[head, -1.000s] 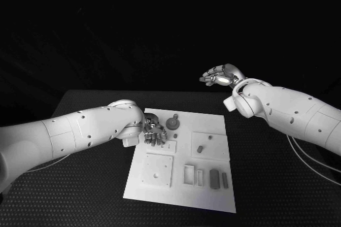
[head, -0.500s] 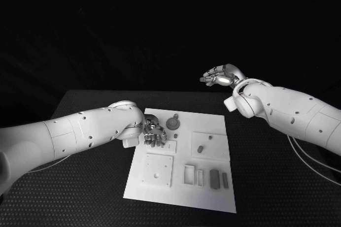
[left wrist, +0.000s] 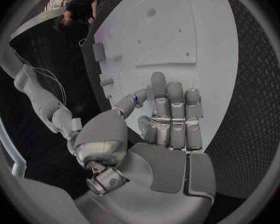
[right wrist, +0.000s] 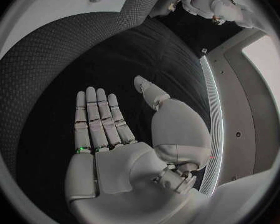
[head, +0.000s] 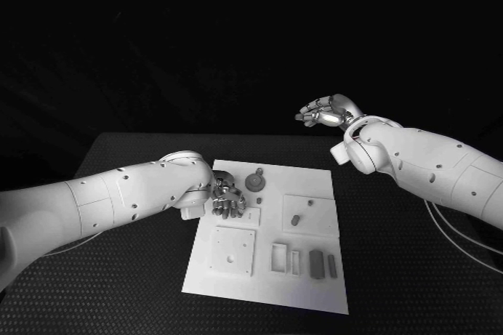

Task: Assemble the parts on the task board

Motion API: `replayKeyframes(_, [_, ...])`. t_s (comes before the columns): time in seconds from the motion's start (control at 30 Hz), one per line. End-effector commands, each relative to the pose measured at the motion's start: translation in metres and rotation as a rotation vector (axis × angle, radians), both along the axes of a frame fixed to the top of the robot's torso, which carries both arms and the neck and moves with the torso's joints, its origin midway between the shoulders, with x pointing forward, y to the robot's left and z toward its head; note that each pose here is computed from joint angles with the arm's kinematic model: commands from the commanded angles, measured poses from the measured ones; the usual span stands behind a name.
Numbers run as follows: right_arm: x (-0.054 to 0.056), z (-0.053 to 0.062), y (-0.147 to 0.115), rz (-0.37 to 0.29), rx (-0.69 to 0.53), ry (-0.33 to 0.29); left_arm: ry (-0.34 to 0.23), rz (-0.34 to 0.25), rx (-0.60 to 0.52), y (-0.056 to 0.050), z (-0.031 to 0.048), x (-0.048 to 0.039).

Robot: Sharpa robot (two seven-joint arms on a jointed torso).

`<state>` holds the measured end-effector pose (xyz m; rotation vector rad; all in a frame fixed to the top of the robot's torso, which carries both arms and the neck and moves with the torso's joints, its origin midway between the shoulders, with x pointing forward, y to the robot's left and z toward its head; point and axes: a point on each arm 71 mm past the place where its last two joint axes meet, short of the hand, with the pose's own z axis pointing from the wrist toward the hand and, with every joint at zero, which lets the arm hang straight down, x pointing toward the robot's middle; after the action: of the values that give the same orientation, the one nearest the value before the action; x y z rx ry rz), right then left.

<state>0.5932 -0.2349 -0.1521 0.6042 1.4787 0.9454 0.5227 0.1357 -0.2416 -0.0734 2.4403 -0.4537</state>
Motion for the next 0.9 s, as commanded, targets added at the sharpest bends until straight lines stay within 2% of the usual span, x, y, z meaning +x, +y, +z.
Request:
replayKeyframes(0.03, [-0.0003,0.0011,0.0009,0.010,0.005,-0.010,0.008,-0.021,0.017,-0.0011,-0.0041,-0.0023])
replayKeyframes(0.9, [0.0001,0.0004,0.0023,0.012,0.006,-0.008,0.046,-0.049,0.039,-0.0015,-0.0061,-0.0048])
